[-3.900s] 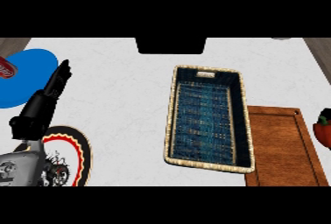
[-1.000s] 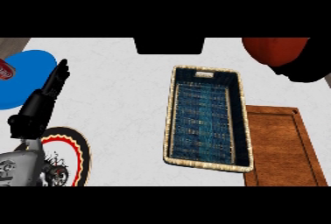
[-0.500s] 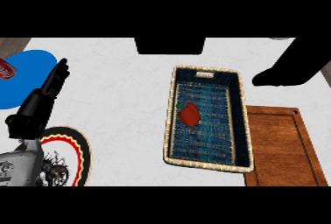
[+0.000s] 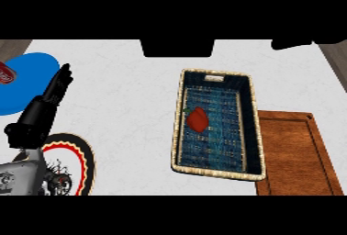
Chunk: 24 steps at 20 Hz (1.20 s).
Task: Pick the bell pepper from the cutting board and place it in the basket
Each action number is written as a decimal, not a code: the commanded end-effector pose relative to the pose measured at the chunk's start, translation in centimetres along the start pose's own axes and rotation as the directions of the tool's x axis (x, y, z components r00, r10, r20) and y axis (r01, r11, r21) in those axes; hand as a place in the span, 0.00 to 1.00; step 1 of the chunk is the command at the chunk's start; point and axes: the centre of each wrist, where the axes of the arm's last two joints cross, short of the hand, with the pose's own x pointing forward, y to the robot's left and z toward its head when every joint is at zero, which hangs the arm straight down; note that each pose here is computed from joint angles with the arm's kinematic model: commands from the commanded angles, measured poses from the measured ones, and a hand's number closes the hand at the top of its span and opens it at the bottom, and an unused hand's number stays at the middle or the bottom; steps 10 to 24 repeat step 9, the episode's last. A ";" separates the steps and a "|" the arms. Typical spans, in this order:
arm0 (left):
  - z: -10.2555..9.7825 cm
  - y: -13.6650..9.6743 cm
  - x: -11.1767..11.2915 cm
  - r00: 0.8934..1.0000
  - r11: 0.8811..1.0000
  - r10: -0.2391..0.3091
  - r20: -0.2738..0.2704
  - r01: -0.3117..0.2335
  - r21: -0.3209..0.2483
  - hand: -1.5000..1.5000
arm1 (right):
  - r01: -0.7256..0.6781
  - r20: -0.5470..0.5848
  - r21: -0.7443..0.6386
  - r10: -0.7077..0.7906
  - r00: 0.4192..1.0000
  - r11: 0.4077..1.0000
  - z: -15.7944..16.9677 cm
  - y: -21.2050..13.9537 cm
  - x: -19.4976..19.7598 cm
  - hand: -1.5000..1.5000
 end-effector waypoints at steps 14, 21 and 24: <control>-0.2 1.8 -0.7 1.000 1.000 -0.026 -0.013 0.026 0.014 0.50 | 0.260 -0.072 -0.410 -0.315 0.946 0.874 3.1 -10.0 -9.1 0.00; -0.2 1.8 -0.7 1.000 1.000 -0.026 -0.013 0.026 0.014 0.50 | 0.260 -0.072 -0.410 -0.315 0.946 0.874 3.1 -10.0 -9.1 0.00; -0.2 1.8 -0.7 1.000 1.000 -0.026 -0.013 0.026 0.014 0.50 | 0.260 -0.072 -0.410 -0.315 0.946 0.874 3.1 -10.0 -9.1 0.00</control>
